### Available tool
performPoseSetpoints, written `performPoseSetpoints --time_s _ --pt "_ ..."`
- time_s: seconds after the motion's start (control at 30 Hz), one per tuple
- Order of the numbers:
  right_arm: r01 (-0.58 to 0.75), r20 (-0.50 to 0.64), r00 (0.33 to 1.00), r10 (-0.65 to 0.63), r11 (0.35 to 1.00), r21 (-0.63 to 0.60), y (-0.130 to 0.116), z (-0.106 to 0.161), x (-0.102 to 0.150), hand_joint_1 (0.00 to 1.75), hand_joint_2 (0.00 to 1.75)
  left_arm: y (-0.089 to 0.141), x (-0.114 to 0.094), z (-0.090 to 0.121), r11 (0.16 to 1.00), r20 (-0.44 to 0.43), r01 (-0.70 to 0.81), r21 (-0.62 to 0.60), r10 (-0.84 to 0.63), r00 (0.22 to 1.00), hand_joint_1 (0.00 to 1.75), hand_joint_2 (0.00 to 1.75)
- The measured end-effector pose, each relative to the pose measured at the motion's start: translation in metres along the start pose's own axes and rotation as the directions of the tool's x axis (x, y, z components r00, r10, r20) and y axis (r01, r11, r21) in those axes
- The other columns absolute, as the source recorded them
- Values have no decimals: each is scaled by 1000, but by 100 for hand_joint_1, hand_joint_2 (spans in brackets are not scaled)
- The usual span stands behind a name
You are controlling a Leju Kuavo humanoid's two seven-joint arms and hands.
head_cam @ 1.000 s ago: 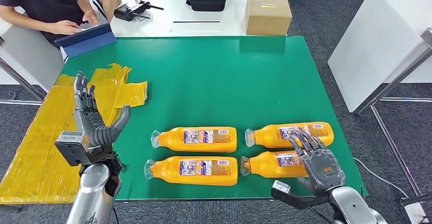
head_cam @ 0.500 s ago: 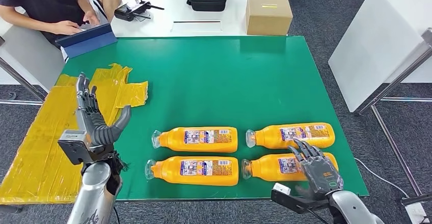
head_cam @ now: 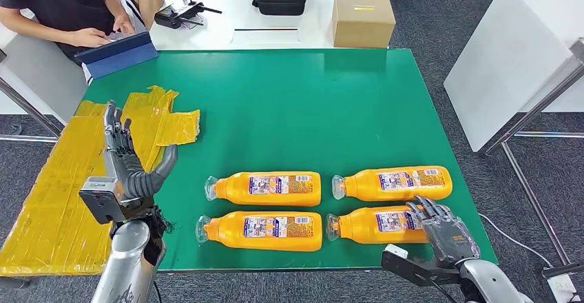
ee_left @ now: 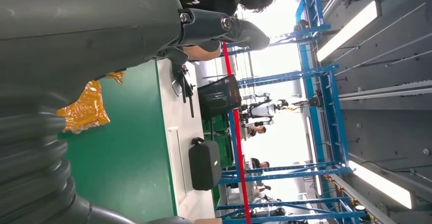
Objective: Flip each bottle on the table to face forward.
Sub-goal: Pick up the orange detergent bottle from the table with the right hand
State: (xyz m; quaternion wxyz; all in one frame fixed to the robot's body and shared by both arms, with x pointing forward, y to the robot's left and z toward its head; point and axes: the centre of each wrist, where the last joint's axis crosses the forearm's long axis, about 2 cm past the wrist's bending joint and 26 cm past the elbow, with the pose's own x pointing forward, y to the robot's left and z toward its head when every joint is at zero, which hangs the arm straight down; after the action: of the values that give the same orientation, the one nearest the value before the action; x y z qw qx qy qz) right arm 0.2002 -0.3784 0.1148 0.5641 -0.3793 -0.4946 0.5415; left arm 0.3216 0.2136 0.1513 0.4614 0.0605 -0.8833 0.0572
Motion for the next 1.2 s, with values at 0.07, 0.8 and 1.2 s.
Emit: performPoseSetpoints --time_s 0.07,0.8,1.2 --pt "1 -4 1000 -1 1000 8 1 0 -2 0 175 0 0 1 1000 -6 1 0 -1 1000 0 175" --pt "6 7 1000 -6 999 34 -2 -8 -16 0 175 1 -1 6 1000 -27 5 -1 -5 1000 0 175" --pt "7 19 1000 -9 998 67 -8 -21 -26 0 175 3 0 9 1000 -33 7 9 -7 999 0 175"
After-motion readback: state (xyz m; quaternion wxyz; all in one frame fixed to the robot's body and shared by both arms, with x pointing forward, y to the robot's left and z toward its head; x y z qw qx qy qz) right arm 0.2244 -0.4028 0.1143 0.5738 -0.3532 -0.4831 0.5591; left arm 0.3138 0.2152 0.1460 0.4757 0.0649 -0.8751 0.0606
